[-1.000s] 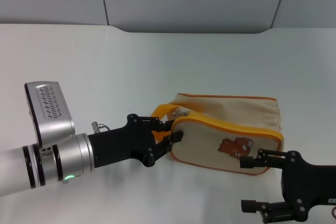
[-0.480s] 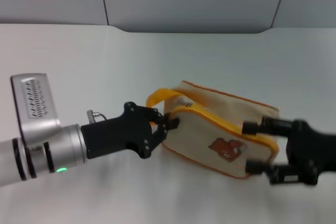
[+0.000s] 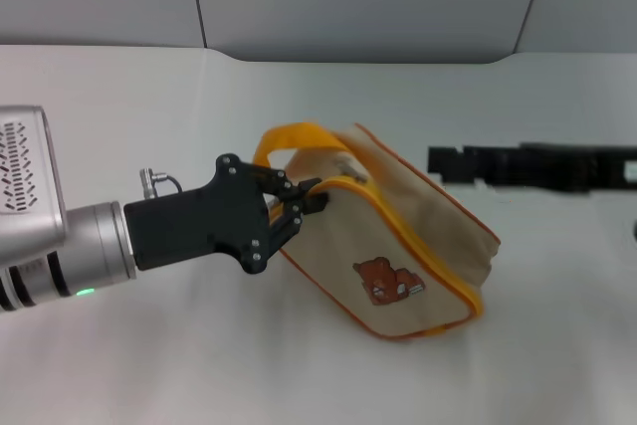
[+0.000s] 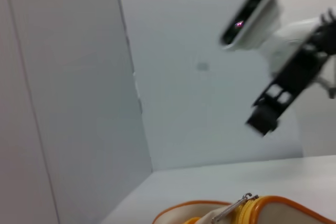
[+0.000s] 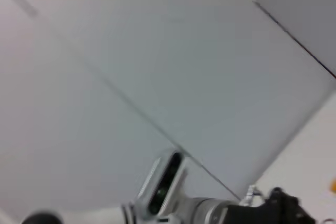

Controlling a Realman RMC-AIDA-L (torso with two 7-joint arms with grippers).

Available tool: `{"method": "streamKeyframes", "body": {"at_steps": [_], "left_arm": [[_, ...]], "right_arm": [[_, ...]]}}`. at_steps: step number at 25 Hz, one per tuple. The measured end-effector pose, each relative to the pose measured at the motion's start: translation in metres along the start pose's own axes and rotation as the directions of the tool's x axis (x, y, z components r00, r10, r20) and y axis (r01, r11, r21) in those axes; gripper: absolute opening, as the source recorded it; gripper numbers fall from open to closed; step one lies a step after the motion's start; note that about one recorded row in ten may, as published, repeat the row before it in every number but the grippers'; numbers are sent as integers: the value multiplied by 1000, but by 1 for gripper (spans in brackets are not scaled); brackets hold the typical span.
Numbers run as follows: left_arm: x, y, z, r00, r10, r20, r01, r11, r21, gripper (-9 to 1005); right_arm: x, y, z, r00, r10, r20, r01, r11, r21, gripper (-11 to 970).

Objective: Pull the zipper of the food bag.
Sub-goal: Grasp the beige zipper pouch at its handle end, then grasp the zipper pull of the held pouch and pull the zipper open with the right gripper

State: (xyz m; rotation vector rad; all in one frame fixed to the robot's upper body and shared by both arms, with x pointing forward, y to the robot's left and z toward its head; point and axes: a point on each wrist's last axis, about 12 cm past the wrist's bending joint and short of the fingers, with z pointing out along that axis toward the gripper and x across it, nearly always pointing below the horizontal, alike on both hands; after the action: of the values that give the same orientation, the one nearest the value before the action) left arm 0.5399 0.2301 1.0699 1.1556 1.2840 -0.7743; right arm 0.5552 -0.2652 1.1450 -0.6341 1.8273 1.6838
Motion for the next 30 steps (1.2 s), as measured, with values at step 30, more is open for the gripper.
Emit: {"method": "streamKeyframes", "body": {"at_steps": [30], "left_arm": [[-13, 10, 9, 994, 103, 44, -105, 994, 26, 62]], "right_arm": [[-27, -22, 34, 948, 317, -36, -305, 934, 186, 390]]}}
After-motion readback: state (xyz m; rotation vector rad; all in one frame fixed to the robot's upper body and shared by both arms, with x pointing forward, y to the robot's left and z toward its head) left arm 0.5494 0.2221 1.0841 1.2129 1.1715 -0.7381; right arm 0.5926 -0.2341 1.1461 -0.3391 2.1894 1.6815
